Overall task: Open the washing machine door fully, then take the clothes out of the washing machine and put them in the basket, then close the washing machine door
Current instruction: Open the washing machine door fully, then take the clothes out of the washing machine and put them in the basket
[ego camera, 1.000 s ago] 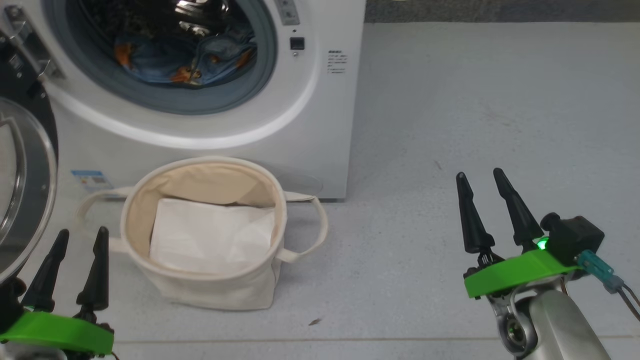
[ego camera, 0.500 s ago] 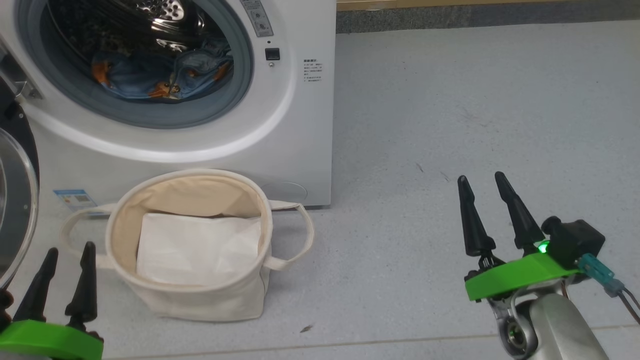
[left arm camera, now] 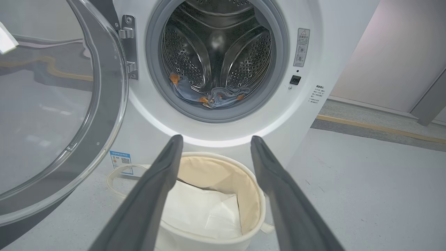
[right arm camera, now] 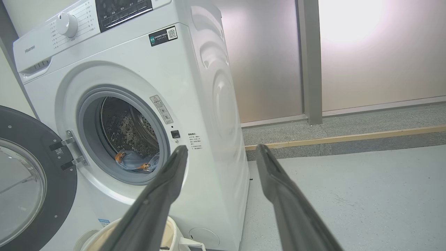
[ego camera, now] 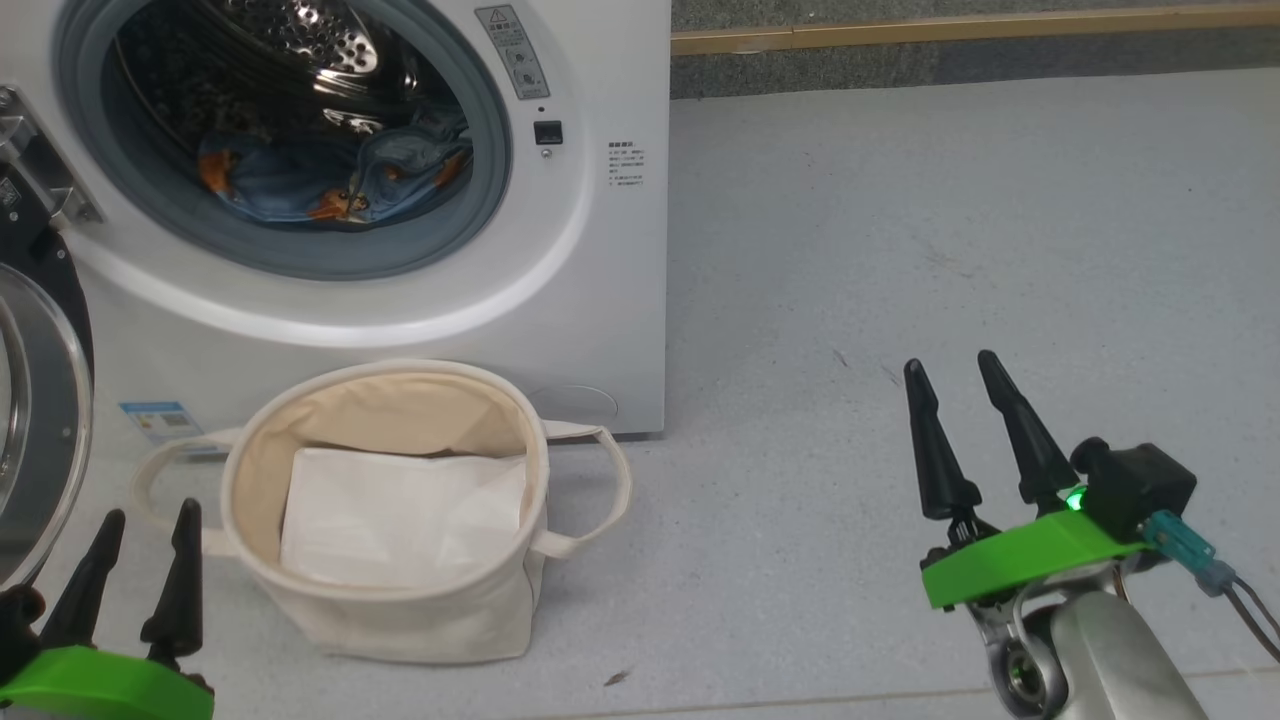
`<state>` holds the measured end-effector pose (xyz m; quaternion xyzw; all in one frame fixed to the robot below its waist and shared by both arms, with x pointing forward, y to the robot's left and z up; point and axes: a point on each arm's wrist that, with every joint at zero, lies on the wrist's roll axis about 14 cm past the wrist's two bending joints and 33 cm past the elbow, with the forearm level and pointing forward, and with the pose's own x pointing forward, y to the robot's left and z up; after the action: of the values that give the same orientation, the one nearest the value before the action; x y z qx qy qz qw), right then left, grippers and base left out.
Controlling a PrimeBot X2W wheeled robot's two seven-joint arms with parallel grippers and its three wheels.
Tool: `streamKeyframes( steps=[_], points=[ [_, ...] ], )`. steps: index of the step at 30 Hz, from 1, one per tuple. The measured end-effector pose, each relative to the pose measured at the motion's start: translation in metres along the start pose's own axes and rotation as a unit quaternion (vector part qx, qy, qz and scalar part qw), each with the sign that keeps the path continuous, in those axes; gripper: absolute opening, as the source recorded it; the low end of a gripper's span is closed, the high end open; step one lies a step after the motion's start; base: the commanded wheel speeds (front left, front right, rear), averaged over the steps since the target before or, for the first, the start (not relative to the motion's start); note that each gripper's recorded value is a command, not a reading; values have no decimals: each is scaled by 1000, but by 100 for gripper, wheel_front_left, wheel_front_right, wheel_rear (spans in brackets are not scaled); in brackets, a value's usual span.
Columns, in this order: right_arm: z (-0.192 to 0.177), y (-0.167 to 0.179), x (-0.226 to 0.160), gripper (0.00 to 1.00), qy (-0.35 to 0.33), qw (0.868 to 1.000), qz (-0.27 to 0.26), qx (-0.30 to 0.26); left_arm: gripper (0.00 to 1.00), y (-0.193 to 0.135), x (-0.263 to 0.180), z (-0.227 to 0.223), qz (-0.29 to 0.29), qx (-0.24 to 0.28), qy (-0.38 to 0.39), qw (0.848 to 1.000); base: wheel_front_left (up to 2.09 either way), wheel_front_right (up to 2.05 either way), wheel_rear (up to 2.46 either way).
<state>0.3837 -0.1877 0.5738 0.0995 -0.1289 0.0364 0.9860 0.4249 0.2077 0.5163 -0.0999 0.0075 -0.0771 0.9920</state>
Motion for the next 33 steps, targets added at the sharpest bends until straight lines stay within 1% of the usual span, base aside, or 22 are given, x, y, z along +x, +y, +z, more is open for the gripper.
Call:
streamKeyframes(
  steps=[7, 12, 16, 24, 33],
  points=[
    [-9, -2, -7, 100, 13, 1000, -4, 1, 100, 5, 0, 0, 8, 4, -2, 1000, 0, 0, 0],
    [-10, -1, -6, 100, 15, 1000, -3, 2, 100, 17, -1, 6, 29, 8, -13, 999, 0, 0, 0],
    [-11, 0, -5, 100, 16, 1000, -1, 3, 100, 20, 0, 8, 31, 10, -16, 999, 0, 0, 0],
    [-12, 0, -5, 100, 17, 1000, -1, -1, 100, 14, 2, 6, 22, 10, -10, 1000, 0, 0, 0],
    [-14, 2, -5, 100, 21, 1000, 2, -1, 100, 11, 2, 9, 14, -11, -14, 1000, 29, -10, -19]
  ],
)
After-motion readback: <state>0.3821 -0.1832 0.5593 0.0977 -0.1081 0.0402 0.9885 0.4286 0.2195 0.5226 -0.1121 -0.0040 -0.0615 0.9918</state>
